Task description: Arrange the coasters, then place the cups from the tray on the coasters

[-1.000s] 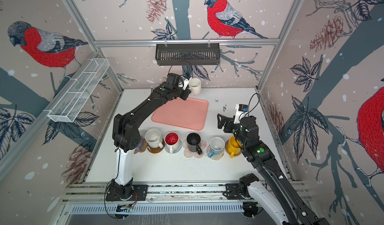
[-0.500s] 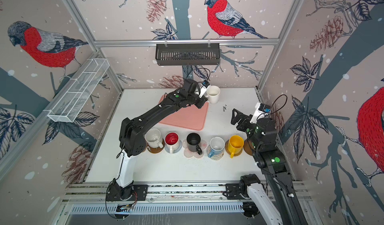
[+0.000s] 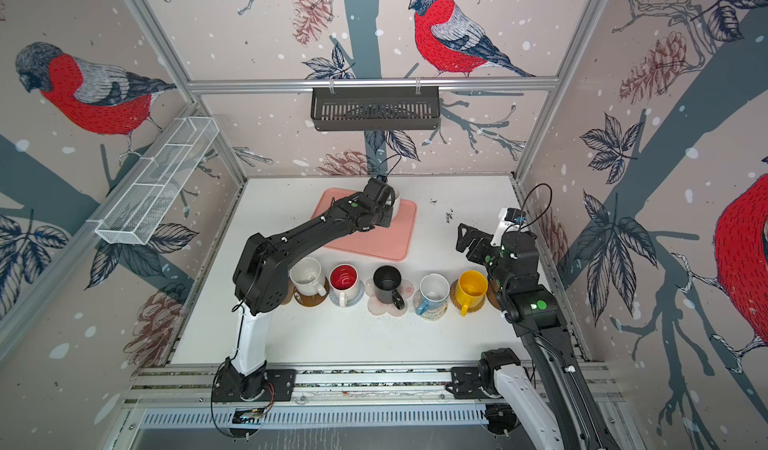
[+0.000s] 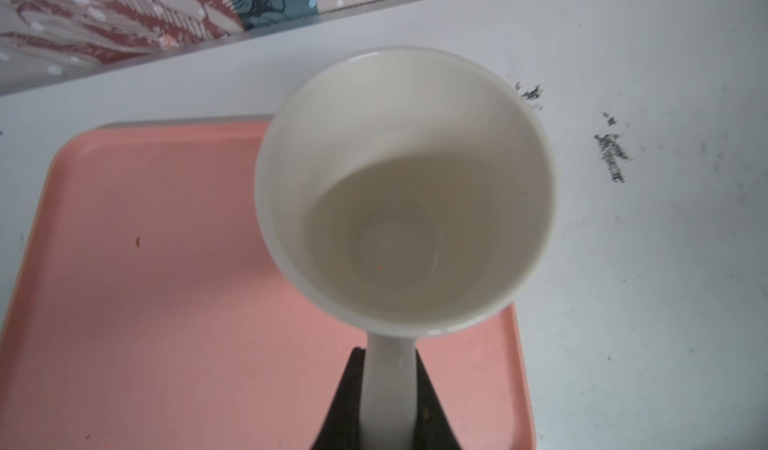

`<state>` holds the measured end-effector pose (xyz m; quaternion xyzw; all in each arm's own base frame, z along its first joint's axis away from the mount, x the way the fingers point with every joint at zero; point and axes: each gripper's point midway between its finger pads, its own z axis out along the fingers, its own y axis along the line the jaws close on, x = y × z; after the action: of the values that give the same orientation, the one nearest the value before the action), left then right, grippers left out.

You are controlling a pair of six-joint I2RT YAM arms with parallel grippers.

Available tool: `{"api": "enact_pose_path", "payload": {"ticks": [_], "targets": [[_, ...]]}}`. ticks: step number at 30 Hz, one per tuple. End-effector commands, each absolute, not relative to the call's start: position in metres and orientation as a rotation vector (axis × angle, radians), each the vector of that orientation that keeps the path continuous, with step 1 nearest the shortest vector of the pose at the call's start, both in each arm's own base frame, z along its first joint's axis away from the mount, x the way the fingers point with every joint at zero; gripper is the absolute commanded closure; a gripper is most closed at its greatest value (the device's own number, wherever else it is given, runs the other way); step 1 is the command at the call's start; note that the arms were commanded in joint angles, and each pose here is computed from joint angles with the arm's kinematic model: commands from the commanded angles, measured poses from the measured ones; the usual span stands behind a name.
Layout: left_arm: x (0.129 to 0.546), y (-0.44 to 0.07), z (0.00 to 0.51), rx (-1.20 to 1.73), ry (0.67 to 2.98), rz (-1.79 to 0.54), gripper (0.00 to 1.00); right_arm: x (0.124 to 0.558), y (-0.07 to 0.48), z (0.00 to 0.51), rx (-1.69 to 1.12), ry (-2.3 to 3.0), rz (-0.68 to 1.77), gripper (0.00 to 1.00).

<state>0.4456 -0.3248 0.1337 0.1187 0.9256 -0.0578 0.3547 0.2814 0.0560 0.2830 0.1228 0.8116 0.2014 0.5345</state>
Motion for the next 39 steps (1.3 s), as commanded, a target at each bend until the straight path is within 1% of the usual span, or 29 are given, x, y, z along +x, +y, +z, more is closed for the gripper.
{"api": "enact_pose_path", "payload": {"ticks": [1, 8, 12, 20, 26, 27, 34, 39], "targets": [[0.443, -0.322, 0.144, 0.148, 2.314, -0.163, 1.0, 0.286, 0.061, 0.289, 0.267, 1.898, 0.5, 0.03], [0.423, -0.327, 0.128, 0.096, 2.316, -0.221, 1.0, 0.289, 0.065, 0.277, 0.255, 1.917, 0.511, 0.03], [0.424, -0.331, 0.125, 0.077, 2.313, -0.251, 1.0, 0.289, 0.066, 0.274, 0.248, 1.921, 0.512, 0.03], [0.428, -0.34, 0.113, 0.035, 2.297, -0.239, 1.0, 0.285, 0.066, 0.267, 0.244, 1.911, 0.515, 0.02], [0.422, -0.357, 0.11, 0.083, 2.3, -0.228, 0.99, 0.284, 0.067, 0.268, 0.23, 1.907, 0.516, 0.02], [0.421, -0.359, 0.109, 0.09, 2.304, -0.227, 0.94, 0.284, 0.067, 0.268, 0.228, 1.903, 0.517, 0.02], [0.416, -0.363, 0.098, 0.101, 2.334, -0.232, 0.69, 0.283, 0.068, 0.268, 0.22, 1.902, 0.521, 0.02], [0.415, -0.362, 0.099, 0.099, 2.337, -0.234, 0.54, 0.284, 0.069, 0.268, 0.218, 1.904, 0.523, 0.02]]}}
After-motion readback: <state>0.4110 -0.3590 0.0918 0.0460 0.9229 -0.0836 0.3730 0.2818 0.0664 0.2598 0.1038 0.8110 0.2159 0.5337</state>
